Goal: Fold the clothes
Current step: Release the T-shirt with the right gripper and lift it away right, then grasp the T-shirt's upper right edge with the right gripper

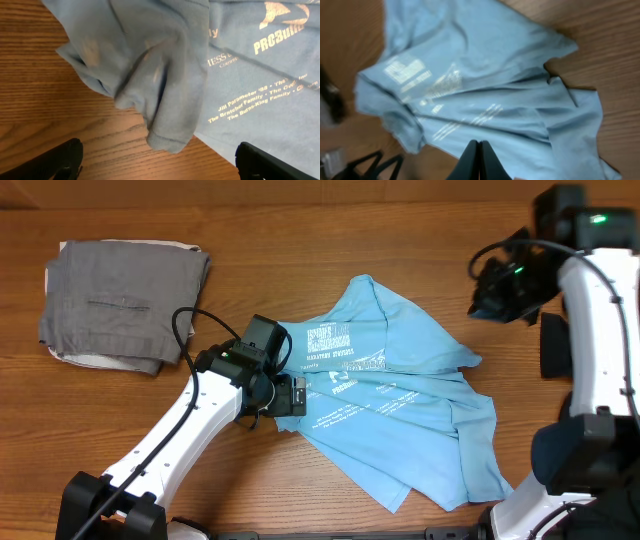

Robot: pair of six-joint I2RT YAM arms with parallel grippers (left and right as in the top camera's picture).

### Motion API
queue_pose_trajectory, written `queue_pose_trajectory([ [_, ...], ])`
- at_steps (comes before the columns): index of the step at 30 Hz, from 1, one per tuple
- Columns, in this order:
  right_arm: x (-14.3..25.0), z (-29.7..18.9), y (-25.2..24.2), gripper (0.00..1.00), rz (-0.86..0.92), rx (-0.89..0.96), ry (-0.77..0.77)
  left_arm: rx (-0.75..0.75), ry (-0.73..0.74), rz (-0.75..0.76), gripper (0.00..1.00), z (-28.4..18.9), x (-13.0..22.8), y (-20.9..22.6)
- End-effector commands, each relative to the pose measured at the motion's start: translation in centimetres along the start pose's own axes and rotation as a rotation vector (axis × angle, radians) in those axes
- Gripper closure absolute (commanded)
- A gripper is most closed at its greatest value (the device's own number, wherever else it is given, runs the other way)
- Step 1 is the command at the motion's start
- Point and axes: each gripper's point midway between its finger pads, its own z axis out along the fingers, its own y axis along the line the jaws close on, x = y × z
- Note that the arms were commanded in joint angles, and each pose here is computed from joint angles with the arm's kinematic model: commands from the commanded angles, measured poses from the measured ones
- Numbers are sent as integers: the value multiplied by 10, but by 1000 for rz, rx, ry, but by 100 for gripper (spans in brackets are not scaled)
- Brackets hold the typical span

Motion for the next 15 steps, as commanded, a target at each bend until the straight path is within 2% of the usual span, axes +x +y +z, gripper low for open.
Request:
queue_pose_trajectory([
  [1,9,38,-25,96,83,159,32,-14,7,-7,0,3,2,3],
  [5,10,87,-41,96,108,170,47,-14,7,-7,0,3,2,3],
  [10,-15,132,-45,96,75,110,-74,-15,7,-7,0,3,2,3],
  [15,-16,165,-54,96,131,76,-118,-14,7,-7,0,3,2,3],
])
